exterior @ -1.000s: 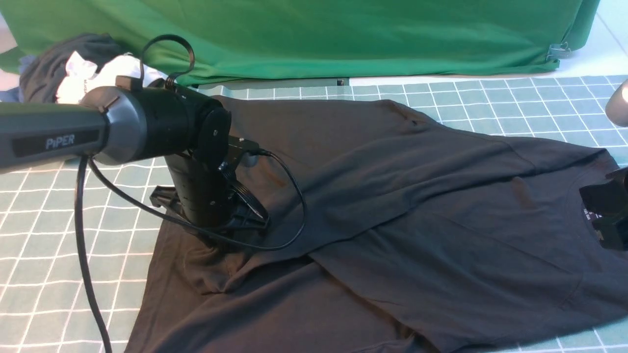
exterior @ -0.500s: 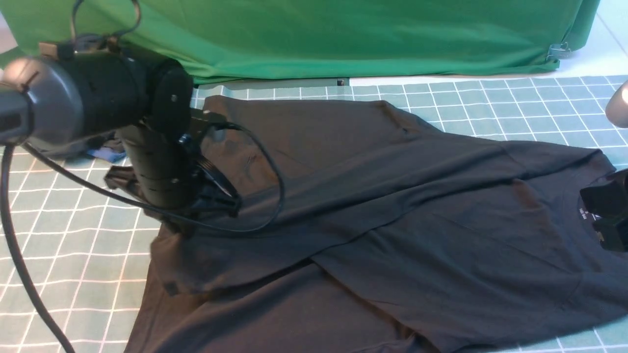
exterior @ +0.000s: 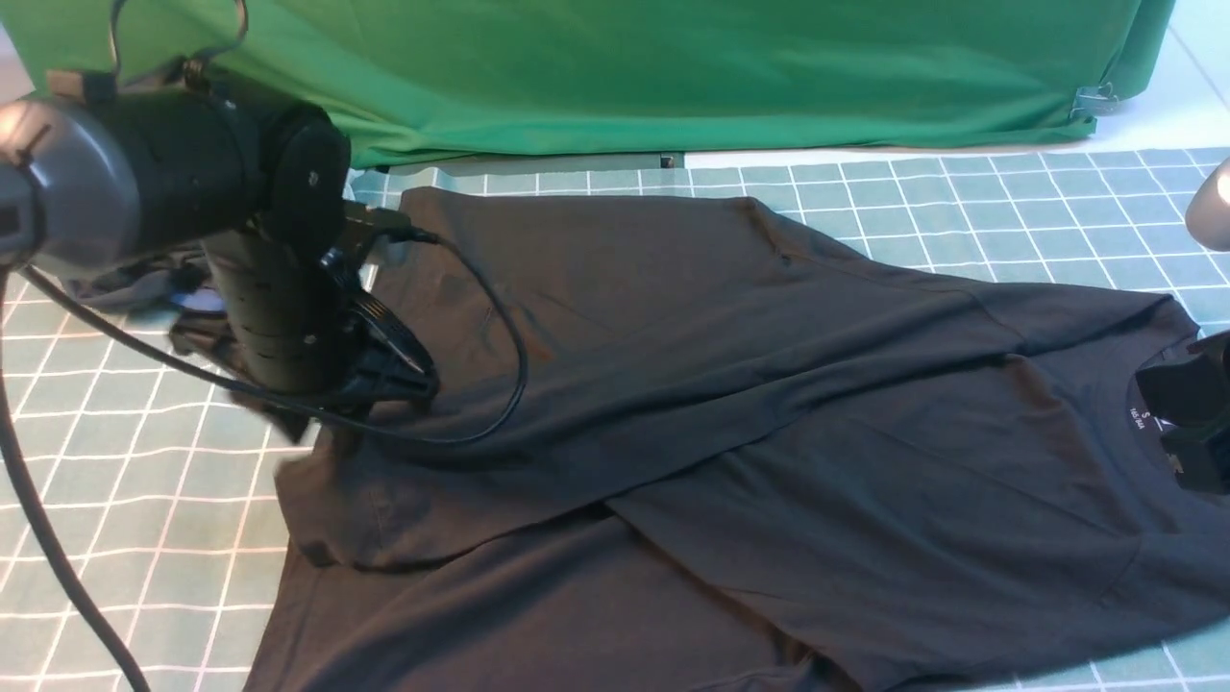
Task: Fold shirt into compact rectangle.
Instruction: 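Grasp the near edge of the shirt at its hem and shoulder corners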
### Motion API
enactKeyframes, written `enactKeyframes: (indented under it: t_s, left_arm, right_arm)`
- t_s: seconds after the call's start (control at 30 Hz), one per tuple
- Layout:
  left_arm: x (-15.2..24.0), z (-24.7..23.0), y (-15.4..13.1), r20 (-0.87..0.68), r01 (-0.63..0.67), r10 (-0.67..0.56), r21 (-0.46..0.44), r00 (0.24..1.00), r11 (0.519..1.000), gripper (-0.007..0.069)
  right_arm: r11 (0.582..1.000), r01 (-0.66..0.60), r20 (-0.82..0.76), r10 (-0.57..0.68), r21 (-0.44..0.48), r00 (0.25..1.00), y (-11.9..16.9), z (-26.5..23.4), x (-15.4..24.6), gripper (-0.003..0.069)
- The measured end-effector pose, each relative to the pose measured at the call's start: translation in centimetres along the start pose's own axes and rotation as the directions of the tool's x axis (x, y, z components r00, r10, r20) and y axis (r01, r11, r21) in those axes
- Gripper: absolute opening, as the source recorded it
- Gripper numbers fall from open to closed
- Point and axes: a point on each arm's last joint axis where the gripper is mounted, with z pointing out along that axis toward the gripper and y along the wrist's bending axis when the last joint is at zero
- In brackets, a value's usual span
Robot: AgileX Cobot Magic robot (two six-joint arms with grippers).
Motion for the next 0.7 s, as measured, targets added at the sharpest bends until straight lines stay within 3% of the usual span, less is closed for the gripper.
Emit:
enactKeyframes:
  t_s: [0.07,0.17,0.37,0.43,0.7]
  left_arm:
    - [0.7,-1.0,0.5,-0.042,0.006,-0.007,-0.026,0.999,1.0,0.0375]
    - [2.2,-2.5,0.8,-0.017,0.049,-0.049,-0.009,0.999,0.999,0.0407]
    - [7.1,-3.2,-0.4,-0.054,0.135,-0.127,0.173,0.99,0.976,0.0416]
    - [8.7,-2.1,-0.7,-0.089,0.149,-0.134,0.191,0.987,0.97,0.0415]
    - [11.8,3.0,-1.0,-0.142,0.186,-0.165,0.15,0.976,0.971,0.0415]
  right_arm:
    - [1.0,0.0,0.0,0.0,0.0,1.0,0.0,0.0,0.0,0.0241]
    - [1.0,0.0,0.0,0.0,-0.001,1.0,0.0,0.0,0.0,0.0241]
    - [1.0,0.02,0.0,-0.02,-0.001,1.0,0.0,0.0,0.0,0.0241]
    - [1.0,0.024,0.0,-0.024,-0.001,1.0,0.0,0.0,0.0,0.0241]
    - [1.0,0.028,0.0,-0.028,-0.001,1.0,0.0,0.0,0.0,0.0241]
